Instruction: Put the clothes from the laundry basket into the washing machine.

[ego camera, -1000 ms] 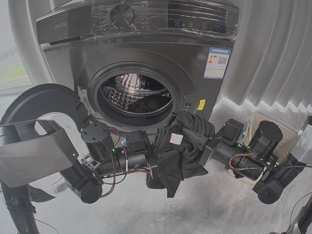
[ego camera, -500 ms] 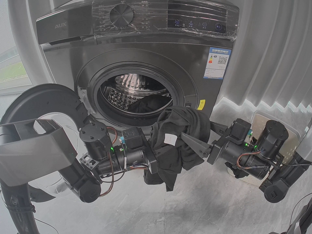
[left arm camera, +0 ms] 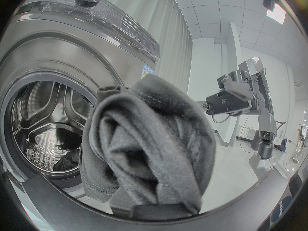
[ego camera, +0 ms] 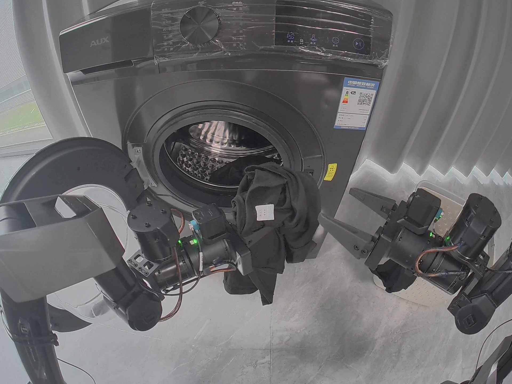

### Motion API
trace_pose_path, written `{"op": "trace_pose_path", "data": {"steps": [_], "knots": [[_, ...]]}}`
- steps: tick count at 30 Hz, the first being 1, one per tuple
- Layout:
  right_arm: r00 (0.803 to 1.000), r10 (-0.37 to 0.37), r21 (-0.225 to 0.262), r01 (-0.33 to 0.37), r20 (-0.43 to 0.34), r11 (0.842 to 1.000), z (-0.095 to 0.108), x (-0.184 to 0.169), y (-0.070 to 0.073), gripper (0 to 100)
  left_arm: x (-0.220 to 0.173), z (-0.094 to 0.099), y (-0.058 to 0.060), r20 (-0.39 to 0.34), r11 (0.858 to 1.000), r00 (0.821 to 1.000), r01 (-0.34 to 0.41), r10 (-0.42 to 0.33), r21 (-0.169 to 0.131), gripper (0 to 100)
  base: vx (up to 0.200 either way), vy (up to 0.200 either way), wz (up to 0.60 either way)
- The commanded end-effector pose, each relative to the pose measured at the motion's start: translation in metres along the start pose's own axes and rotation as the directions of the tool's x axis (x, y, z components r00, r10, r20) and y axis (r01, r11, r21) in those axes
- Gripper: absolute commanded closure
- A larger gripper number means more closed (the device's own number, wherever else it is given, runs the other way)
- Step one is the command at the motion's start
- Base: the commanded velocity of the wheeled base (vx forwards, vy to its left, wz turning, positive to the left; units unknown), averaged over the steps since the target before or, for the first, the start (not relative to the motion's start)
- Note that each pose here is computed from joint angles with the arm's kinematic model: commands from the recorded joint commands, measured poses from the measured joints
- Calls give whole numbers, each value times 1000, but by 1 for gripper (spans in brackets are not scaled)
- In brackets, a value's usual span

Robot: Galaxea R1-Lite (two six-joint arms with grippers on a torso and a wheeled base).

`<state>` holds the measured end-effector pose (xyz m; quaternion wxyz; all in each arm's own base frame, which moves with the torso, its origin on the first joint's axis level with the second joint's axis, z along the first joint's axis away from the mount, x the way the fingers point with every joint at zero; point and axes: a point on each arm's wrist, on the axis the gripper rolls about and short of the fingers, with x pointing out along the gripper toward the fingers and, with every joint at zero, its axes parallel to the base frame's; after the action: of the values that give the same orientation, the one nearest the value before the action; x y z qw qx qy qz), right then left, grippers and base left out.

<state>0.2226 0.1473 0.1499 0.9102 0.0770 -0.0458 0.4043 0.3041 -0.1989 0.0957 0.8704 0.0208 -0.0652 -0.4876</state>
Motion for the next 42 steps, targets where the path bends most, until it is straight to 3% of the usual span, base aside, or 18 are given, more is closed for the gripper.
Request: {"op": "trace_pose_path", "data": {"steps": [1,5,11,16,24,42], "knots": [[999,21,-12,-20,49,1000,11,5,5,0,2,0,-7,-3,1000,1000,19,-19,-8,100,0,0,0],[998,44,-6,-44,53,999,7,19,10,0,6,-1,-15,-1,999,999,44,-44,-17,100,0,0,0],[998,53,-23,-53,-15,998,-18,33,8,0,13,-19,-26,-41,996,996,82,-83,-41,100,0,0,0],[996,83,-20,-84,-27,996,-27,44,15,0,17,-18,-37,-36,992,992,120,-121,-43,100,0,0,0],[994,65,-59,-70,-90,996,-58,64,12,0,20,-20,-37,-33,992,992,123,-124,-35,100,0,0,0],[995,-41,-69,34,-94,997,-60,60,-19,0,19,-12,-35,-16,993,993,116,-116,-23,100,0,0,0]]}}
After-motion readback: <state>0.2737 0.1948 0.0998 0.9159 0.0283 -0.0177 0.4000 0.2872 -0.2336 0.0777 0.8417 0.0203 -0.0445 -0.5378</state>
